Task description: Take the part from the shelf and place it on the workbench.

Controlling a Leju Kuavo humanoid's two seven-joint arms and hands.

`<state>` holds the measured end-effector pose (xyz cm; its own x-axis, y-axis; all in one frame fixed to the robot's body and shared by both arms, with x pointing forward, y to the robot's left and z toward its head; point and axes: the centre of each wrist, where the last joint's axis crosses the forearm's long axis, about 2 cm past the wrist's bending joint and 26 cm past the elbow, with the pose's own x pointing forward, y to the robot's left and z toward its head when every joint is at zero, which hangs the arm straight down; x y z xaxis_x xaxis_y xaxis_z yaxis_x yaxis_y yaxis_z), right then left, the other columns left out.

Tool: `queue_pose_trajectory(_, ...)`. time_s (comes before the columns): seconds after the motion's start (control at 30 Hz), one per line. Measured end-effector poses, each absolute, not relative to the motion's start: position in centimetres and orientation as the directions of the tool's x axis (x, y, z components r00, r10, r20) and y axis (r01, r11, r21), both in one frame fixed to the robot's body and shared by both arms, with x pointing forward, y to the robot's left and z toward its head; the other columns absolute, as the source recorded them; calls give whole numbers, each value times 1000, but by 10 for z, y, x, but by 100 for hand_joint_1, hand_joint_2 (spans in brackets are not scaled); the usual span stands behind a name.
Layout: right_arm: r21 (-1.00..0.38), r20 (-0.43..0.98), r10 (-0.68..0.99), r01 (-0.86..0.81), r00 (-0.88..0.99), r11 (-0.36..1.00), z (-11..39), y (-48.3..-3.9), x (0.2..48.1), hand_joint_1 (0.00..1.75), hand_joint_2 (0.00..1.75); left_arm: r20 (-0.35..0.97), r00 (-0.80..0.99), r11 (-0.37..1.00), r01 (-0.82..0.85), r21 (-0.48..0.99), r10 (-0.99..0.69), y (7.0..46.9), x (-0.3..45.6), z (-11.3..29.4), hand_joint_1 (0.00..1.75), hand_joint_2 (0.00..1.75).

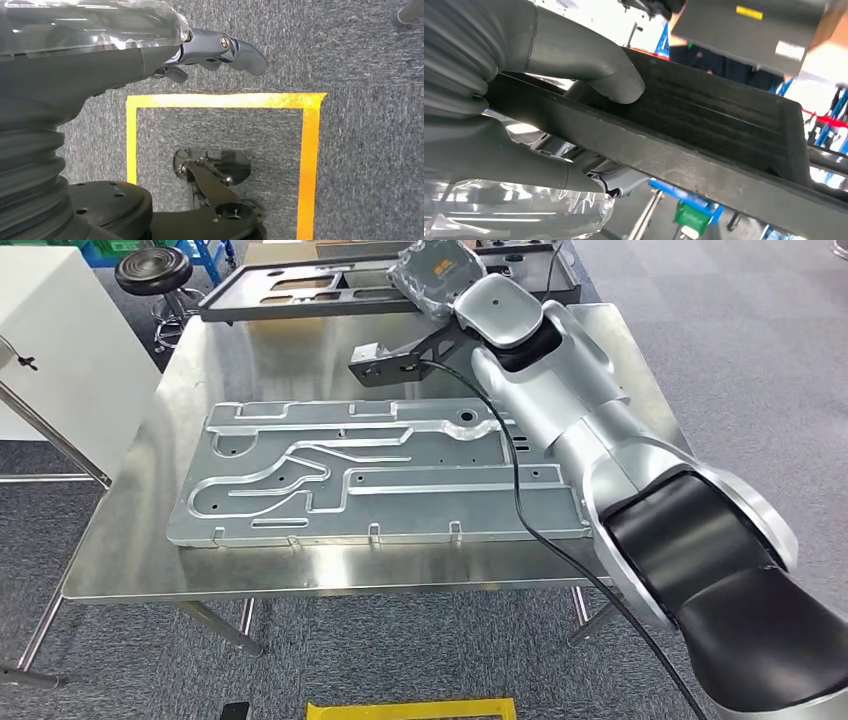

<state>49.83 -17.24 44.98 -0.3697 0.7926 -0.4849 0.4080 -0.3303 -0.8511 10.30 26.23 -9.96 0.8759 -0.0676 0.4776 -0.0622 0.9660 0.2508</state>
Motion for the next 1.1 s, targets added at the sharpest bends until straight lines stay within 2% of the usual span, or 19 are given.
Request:
queue_pose_trajectory(0.1, -858, -482, 788, 387, -382, -337, 433, -165, 499, 175, 175, 469, 883, 975, -94, 201, -12, 262, 101, -100, 0, 175)
queue_pose_trajectory(0.27, -900, -401, 814, 350, -421, -262, 393, -145, 494, 175, 175, 436, 898, 987, -120, 111, 60, 260, 95, -102, 0, 175)
queue_pose_trajectory(0.53, -939, -324, 843, 251, -430, -234, 345, -146, 491, 175, 175, 419, 906, 989, -108, 98, 57, 261, 91, -103, 0, 175)
queue_pose_trajectory(1.1, -956, -281, 853, 209, -439, -207, 330, -143, 488, 175, 175, 416, 907, 991, -103, 86, 58, 263, 91, -103, 0, 175)
